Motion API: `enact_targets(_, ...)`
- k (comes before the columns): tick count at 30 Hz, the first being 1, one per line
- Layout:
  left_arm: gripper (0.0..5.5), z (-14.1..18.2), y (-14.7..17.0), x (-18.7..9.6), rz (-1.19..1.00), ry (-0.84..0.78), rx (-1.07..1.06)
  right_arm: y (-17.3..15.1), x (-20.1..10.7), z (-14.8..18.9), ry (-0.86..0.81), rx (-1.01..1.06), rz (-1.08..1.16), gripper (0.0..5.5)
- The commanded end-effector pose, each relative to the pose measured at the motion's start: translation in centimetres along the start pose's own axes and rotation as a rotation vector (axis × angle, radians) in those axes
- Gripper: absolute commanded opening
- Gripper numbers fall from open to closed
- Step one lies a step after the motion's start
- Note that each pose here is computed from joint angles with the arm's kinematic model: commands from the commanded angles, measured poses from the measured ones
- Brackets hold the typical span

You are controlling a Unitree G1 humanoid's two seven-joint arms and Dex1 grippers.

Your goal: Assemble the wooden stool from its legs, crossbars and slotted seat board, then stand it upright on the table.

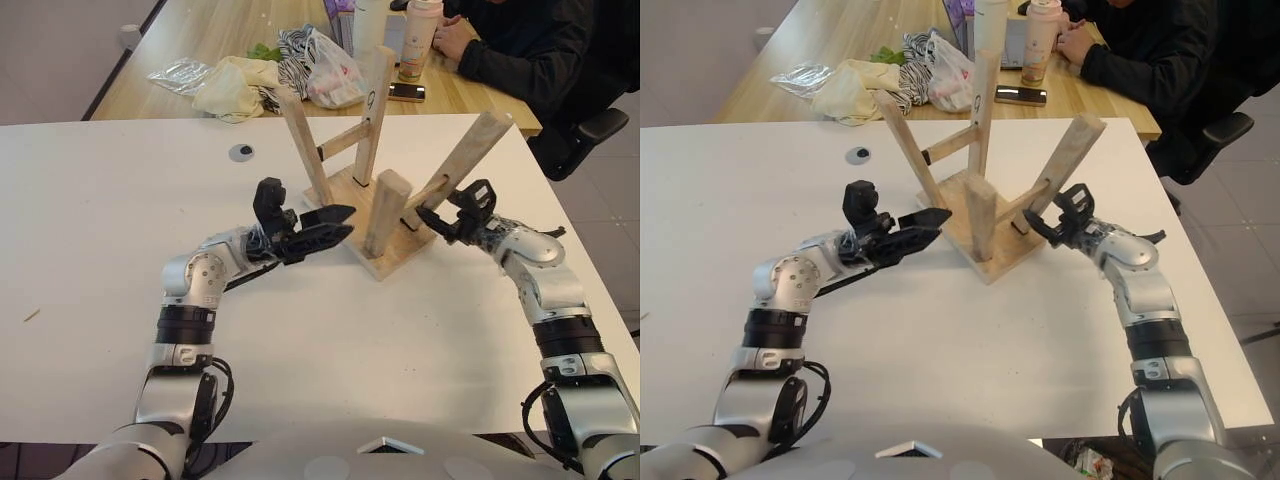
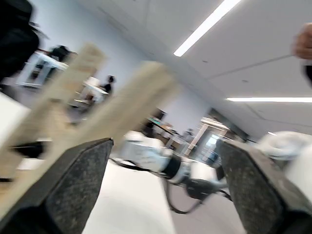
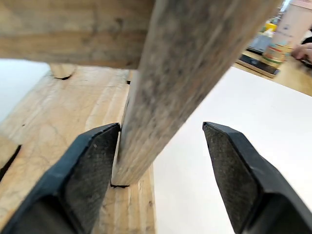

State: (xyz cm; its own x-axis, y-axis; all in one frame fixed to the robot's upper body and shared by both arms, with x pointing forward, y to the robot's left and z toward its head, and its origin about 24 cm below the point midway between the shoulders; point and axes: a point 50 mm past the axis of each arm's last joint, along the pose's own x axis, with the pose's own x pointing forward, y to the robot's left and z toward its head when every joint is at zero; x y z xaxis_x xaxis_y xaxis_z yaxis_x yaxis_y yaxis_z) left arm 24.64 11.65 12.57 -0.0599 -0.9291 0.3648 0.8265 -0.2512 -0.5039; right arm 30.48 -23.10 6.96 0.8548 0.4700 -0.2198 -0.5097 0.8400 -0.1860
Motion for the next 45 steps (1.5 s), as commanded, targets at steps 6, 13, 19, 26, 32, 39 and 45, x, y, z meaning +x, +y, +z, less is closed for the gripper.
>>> enact_targets(6,3.92,3.6,9.0,-7.2,0.909,0.133,0.273,-1.5,-5.4,-1.2,0.052,-0.001,-0.001,3.12)
enact_targets(13,3.92,7.1,12.2,-8.2,1.341,0.172,0.468,1.6,-3.0,-0.7,0.047,-0.006,0.164,3.12)
enact_targets(19,3.92,10.3,11.9,-4.7,1.121,-0.19,0.461,2.5,-1.1,-0.6,0.059,-0.036,0.238,3.12)
enact_targets(26,3.92,7.8,9.3,-3.5,0.415,-0.005,0.289,-0.3,-3.7,-1.4,0.11,-0.039,0.167,3.12)
enact_targets(32,3.92,5.4,6.8,-6.3,0.335,0.145,0.225,-2.7,-5.6,-1.9,0.144,-0.048,0.103,3.12)
enact_targets(39,3.92,2.8,6.3,-11.0,0.612,0.341,0.365,-2.4,-8.5,-2.7,0.257,-0.059,0.251,3.12)
enact_targets(45,3.92,-0.1,7.0,-8.0,0.5,0.413,0.429,0.5,-8.6,-1.1,0.205,0.02,0.45,3.12)
